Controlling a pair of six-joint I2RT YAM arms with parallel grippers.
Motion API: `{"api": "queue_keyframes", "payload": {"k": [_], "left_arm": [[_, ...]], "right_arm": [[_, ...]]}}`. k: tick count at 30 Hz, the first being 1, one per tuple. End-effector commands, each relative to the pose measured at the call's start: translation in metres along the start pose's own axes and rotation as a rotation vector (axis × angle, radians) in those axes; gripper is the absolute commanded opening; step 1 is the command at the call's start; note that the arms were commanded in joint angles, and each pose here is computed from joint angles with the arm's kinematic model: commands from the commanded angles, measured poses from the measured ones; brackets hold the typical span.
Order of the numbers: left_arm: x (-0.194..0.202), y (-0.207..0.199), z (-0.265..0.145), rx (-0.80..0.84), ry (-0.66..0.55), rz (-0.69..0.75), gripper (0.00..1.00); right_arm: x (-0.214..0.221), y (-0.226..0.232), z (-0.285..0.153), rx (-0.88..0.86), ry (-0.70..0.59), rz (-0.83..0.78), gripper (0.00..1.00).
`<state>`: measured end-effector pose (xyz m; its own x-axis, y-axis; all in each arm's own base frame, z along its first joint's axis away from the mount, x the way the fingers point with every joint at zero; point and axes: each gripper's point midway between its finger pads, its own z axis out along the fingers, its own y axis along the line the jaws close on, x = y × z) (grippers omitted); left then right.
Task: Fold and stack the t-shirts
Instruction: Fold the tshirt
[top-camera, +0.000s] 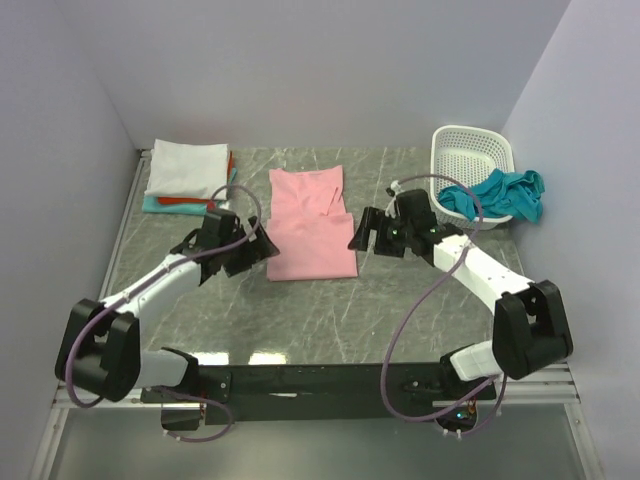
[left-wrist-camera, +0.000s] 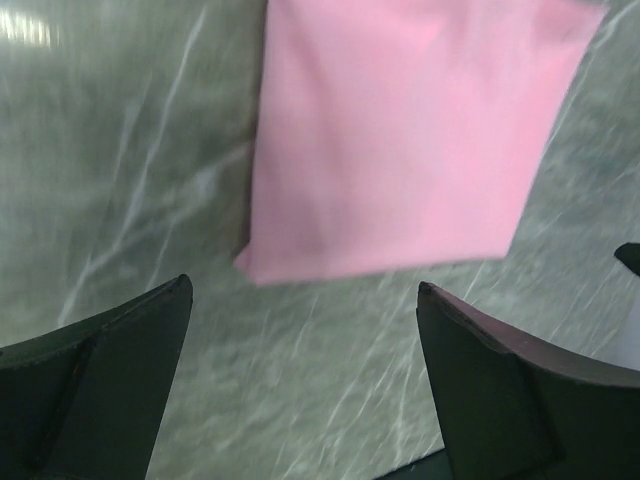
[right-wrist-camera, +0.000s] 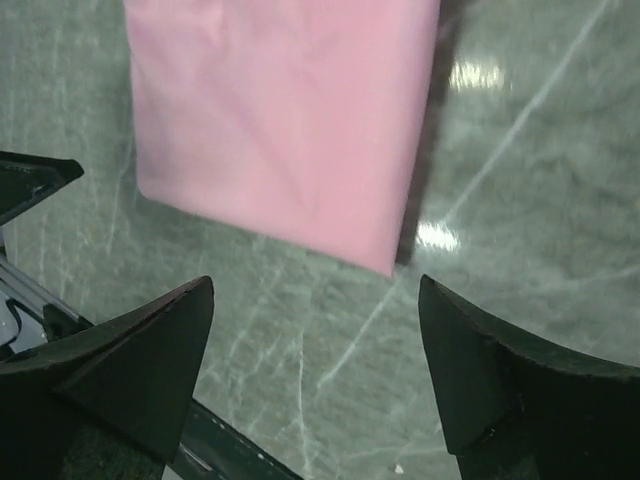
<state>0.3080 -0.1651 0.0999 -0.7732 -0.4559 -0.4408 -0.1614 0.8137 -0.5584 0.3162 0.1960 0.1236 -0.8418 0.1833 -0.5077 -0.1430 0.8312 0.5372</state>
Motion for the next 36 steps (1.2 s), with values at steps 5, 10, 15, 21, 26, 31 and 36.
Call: {"api": "queue_keyframes", "payload": {"k": [5, 10, 15, 21, 26, 31, 36], "left_arm": [[0.033, 0.013, -0.004, 0.035, 0.01, -0.061, 0.99], [0.043, 0.024, 0.007, 0.017, 0.031, -0.077, 0.83], [0.047, 0.024, 0.02, 0.018, 0.066, -0.079, 0.64], [0.056, 0.031, 0.032, 0.004, 0.097, -0.079, 0.53], [0.063, 0.035, 0.04, -0.004, 0.134, -0.08, 0.4], [0.067, 0.042, 0.044, -0.027, 0.145, -0.072, 0.15], [0.068, 0.042, 0.051, -0.016, 0.149, -0.061, 0.01]], "right_arm": [[0.031, -0.007, -0.002, -0.046, 0.0, 0.013, 0.89], [0.039, -0.01, 0.011, -0.065, 0.038, 0.019, 0.89], [0.046, -0.015, 0.028, -0.071, 0.079, 0.06, 0.84], [0.058, -0.019, 0.039, -0.078, 0.126, 0.082, 0.62], [0.067, -0.024, 0.047, -0.078, 0.164, 0.11, 0.51], [0.075, -0.029, 0.051, -0.061, 0.193, 0.12, 0.5], [0.084, -0.034, 0.053, -0.042, 0.211, 0.117, 0.5]]}}
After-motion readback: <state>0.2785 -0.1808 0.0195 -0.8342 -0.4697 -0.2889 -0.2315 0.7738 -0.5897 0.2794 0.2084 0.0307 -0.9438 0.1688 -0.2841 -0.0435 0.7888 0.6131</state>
